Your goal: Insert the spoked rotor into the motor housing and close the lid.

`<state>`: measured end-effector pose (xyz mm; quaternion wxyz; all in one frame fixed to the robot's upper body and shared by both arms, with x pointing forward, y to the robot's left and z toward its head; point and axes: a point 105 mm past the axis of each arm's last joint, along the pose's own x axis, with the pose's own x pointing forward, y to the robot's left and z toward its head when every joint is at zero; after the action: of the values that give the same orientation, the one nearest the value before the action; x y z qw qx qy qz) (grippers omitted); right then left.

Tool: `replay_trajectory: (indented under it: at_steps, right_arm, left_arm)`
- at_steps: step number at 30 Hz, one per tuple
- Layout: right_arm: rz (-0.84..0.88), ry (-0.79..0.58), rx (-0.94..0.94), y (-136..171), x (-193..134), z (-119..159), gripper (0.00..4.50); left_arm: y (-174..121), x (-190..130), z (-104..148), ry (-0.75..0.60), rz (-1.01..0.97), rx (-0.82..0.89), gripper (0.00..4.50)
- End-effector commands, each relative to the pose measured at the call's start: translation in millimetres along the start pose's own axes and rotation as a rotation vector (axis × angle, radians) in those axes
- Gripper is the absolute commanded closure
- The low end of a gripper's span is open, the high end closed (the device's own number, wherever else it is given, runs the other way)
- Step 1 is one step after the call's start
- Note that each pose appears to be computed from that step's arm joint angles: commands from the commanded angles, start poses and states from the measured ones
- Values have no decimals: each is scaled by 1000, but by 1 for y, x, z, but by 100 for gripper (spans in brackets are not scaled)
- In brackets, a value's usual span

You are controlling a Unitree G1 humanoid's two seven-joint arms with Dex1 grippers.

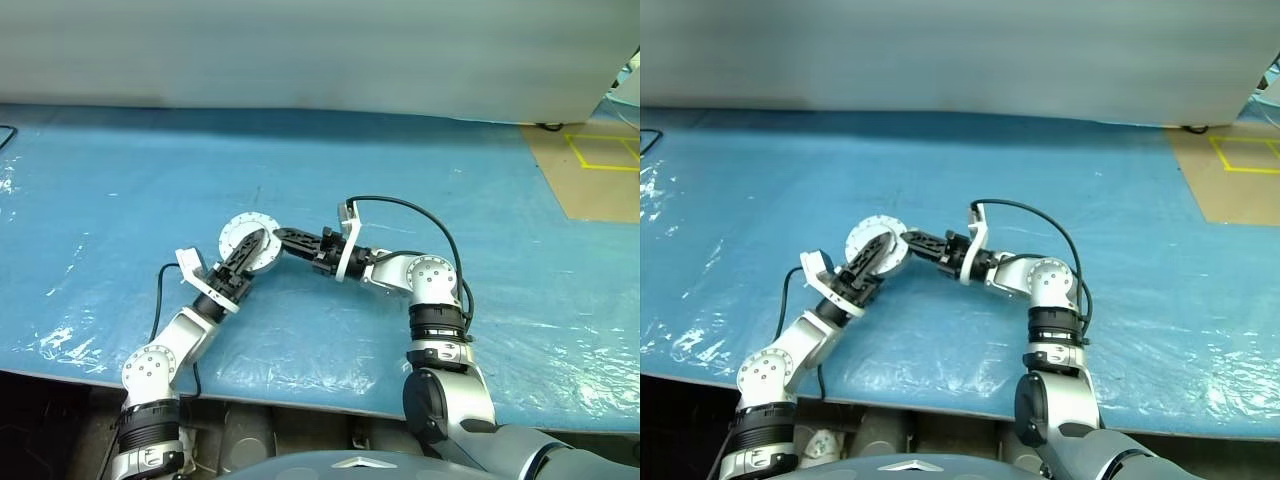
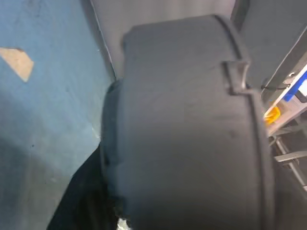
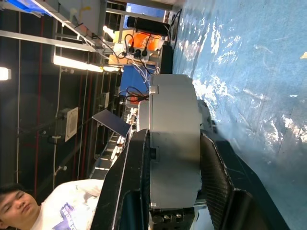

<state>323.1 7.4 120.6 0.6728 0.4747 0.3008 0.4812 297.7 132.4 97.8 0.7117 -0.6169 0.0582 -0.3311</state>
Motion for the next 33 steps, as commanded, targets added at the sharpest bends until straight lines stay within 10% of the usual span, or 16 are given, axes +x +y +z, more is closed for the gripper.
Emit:
replay_trajectory:
  at_steps: [1, 14, 21, 33]
  right_arm:
    - [128, -11, -46, 30, 9, 6, 328]
    - [137, -40, -65, 32, 10, 11, 328]
    - [161, -87, -109, 39, 10, 19, 109]
    - [137, -118, -153, 37, 12, 23, 109]
  left_arm:
    - [1, -2, 1, 4, 12, 14, 199]
    - [-5, 4, 17, -134, -25, 33, 199]
    - [-8, 7, 26, -184, -31, 75, 199]
    - [22, -24, 120, -688, 257, 300, 199]
